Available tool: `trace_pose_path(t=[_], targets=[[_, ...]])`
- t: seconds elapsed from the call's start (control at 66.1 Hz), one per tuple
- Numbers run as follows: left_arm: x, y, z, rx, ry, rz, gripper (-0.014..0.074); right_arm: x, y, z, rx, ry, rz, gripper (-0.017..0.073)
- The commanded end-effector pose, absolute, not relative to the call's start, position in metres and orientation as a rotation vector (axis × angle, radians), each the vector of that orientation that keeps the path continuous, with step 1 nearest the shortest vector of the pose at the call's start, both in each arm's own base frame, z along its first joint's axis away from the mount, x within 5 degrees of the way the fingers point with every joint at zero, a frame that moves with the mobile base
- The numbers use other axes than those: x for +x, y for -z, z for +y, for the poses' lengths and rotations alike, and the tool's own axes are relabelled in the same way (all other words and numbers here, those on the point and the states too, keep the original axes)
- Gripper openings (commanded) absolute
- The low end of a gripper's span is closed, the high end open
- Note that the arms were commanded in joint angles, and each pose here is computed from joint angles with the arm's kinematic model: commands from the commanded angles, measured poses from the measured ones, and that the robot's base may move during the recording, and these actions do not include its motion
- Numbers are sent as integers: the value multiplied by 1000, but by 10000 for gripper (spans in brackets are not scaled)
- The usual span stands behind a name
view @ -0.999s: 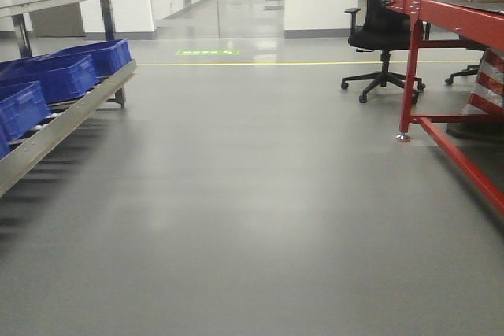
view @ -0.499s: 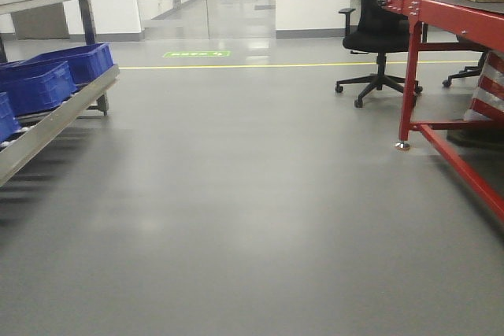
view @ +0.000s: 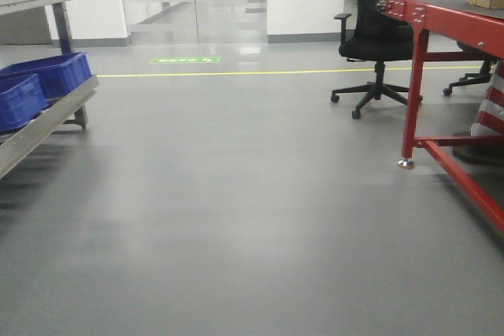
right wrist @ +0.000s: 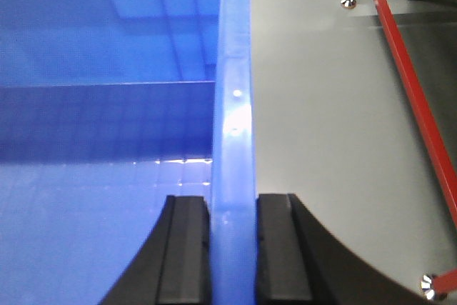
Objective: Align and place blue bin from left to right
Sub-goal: 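Drive across the floor carrying the bin in both grippers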
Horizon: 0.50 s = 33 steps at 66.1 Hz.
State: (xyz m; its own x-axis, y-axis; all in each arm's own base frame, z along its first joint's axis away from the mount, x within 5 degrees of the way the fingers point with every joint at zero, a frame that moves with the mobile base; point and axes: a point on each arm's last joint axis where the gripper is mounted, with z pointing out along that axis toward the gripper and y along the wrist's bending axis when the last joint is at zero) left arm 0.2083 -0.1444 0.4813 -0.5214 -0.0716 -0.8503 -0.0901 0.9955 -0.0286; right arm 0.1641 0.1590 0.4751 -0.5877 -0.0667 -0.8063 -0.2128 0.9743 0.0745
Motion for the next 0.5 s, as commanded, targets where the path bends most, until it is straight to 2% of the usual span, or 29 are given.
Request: trace_pose_path(t=[0.0,0.484], targets=[[210,-492,-151,-75,68,2032,-111,161,-489,168,-245,-354,2076,-166],[210,-494,-149,-74,52,2016,-111,161,-489,168,-246,-357,2073,-166]])
